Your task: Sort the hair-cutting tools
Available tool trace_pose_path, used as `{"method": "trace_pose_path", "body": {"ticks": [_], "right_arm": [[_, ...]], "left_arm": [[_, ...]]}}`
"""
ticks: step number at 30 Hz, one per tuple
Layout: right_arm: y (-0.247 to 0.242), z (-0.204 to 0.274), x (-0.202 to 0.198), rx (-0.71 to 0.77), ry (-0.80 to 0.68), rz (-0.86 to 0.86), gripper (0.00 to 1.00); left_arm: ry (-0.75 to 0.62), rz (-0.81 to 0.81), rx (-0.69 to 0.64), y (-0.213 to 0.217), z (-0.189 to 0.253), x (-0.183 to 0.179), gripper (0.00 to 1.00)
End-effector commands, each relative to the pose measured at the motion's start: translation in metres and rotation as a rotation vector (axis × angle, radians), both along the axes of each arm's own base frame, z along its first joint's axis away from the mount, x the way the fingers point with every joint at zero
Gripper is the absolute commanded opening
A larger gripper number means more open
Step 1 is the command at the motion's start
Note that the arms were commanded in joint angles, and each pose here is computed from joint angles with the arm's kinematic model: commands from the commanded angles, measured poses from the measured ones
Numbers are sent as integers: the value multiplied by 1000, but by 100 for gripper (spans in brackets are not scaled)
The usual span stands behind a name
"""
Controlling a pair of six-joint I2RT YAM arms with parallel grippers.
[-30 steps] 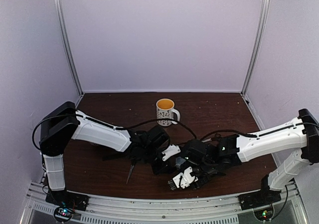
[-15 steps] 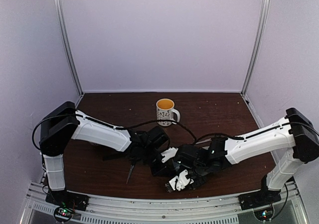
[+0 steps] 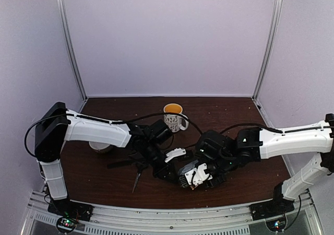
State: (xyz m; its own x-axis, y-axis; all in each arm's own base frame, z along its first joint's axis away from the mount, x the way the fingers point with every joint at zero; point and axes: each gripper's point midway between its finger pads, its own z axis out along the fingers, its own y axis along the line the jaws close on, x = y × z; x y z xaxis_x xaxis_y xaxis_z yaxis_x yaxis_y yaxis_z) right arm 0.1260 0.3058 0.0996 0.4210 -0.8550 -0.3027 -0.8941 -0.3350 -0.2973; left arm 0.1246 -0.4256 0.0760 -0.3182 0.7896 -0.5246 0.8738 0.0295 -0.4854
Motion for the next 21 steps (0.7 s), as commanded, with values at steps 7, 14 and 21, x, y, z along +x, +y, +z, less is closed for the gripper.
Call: {"method": "trace_pose_path", "body": {"ticks": [7, 14, 21], "right_arm": [[-2, 26, 0, 23, 112, -71, 21], [-15, 9, 4, -58, 105, -107, 21], [-27, -12, 12, -176, 116, -161, 22]], "left_arm": [[226, -176, -116, 7, 54, -45, 0], [230, -170, -109, 7, 53, -44, 0], [278, -190, -108, 8, 45, -50, 0]]}}
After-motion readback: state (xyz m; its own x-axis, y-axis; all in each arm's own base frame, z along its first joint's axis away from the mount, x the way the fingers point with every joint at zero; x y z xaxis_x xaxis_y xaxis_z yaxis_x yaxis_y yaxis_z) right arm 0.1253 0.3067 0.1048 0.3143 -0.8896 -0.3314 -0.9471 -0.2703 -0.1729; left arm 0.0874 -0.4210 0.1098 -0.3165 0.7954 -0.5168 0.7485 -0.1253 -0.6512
